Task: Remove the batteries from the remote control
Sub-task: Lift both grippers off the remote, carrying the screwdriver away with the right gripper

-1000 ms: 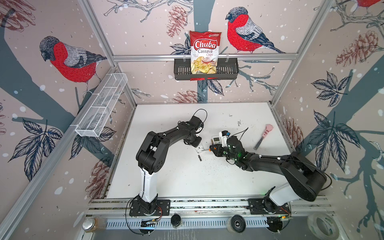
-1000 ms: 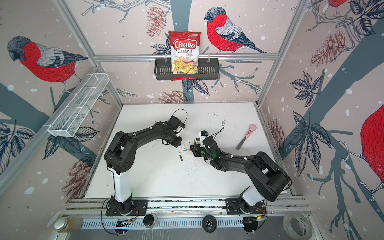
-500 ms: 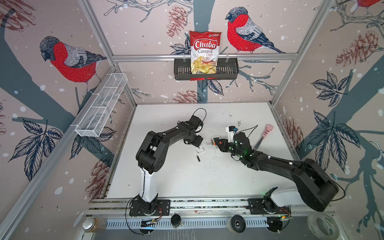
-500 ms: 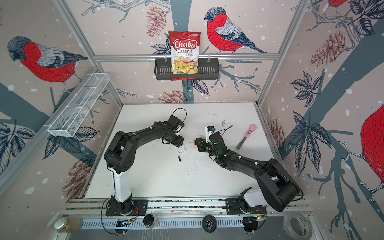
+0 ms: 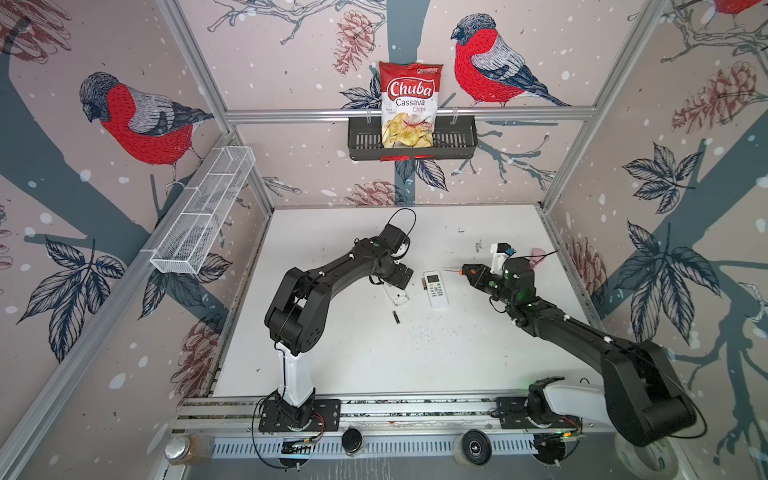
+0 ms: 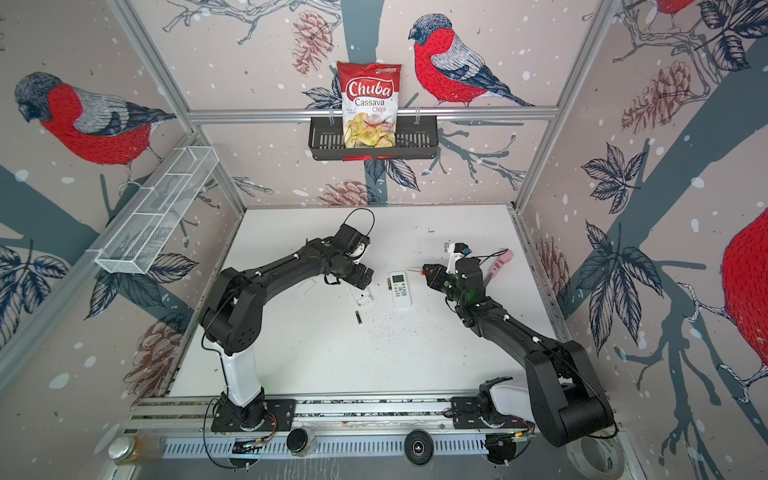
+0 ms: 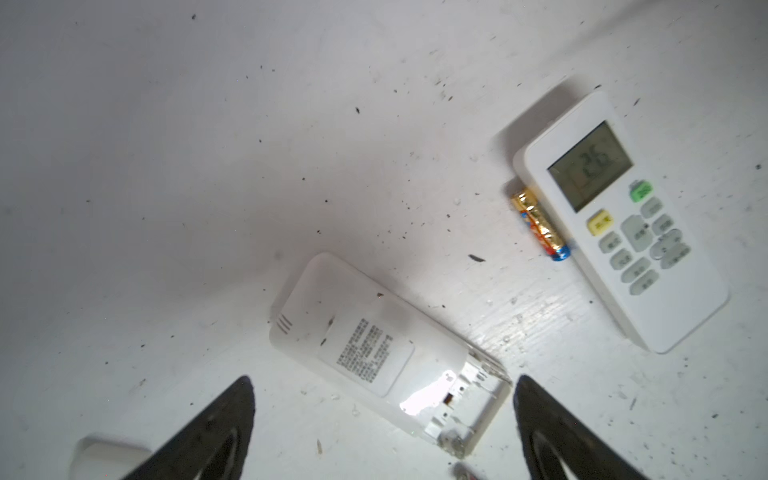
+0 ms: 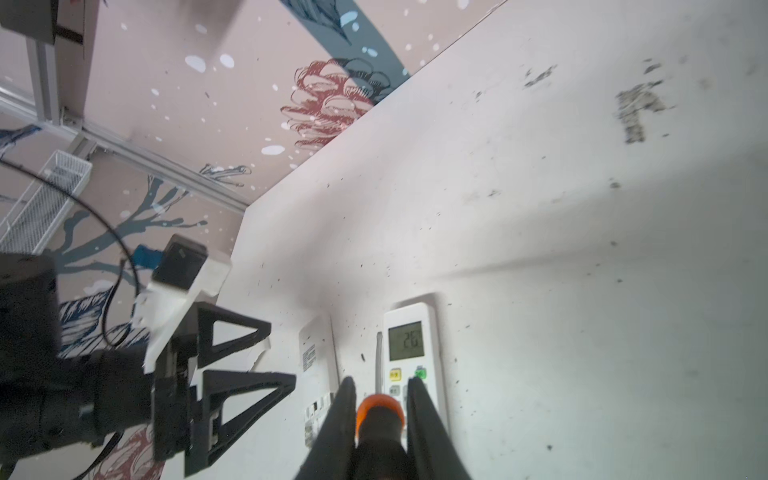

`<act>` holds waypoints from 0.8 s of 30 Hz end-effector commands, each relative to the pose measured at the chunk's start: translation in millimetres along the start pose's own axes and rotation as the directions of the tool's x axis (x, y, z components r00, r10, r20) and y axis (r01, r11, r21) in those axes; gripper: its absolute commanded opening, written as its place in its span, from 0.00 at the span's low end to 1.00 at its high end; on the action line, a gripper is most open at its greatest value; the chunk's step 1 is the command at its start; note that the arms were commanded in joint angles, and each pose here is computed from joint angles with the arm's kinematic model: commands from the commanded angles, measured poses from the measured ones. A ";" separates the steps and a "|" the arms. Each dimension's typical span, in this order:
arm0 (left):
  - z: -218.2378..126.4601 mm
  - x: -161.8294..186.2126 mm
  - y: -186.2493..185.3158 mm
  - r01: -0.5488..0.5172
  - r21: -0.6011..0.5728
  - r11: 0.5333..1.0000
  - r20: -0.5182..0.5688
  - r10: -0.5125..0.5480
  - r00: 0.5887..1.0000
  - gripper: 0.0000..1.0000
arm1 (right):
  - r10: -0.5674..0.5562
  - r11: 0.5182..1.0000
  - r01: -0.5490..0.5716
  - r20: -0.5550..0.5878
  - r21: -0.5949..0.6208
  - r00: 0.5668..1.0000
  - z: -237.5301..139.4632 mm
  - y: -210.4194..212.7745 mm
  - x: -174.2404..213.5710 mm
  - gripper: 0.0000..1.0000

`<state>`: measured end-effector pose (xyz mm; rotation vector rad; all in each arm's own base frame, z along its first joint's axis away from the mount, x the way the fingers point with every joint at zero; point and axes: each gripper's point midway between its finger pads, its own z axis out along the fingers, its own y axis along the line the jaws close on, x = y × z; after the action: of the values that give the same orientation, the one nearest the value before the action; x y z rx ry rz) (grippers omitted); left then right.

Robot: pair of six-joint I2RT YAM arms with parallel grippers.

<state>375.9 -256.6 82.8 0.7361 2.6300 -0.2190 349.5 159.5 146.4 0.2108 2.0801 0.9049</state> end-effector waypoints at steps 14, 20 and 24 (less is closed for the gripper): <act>-4.1 -28.8 -34.4 -0.014 -0.014 1.000 0.089 0.015 0.996 0.96 | 0.174 0.985 -0.175 -0.073 0.000 0.982 16.1 -50.8 7.8 0.07; -2.5 -35.1 -47.7 -0.022 0.007 1.000 0.105 0.021 0.994 0.96 | 0.233 0.970 -0.240 -0.126 -0.036 0.964 31.7 -58.5 21.6 0.10; -0.5 -34.3 -51.6 -0.024 0.019 1.000 0.107 0.022 0.994 0.96 | 0.249 0.964 -0.260 -0.159 -0.049 0.955 40.2 -62.1 30.2 0.16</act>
<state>372.7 -311.1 97.9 0.7501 2.5374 -0.2503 367.9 142.2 63.8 0.4186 2.2222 1.1169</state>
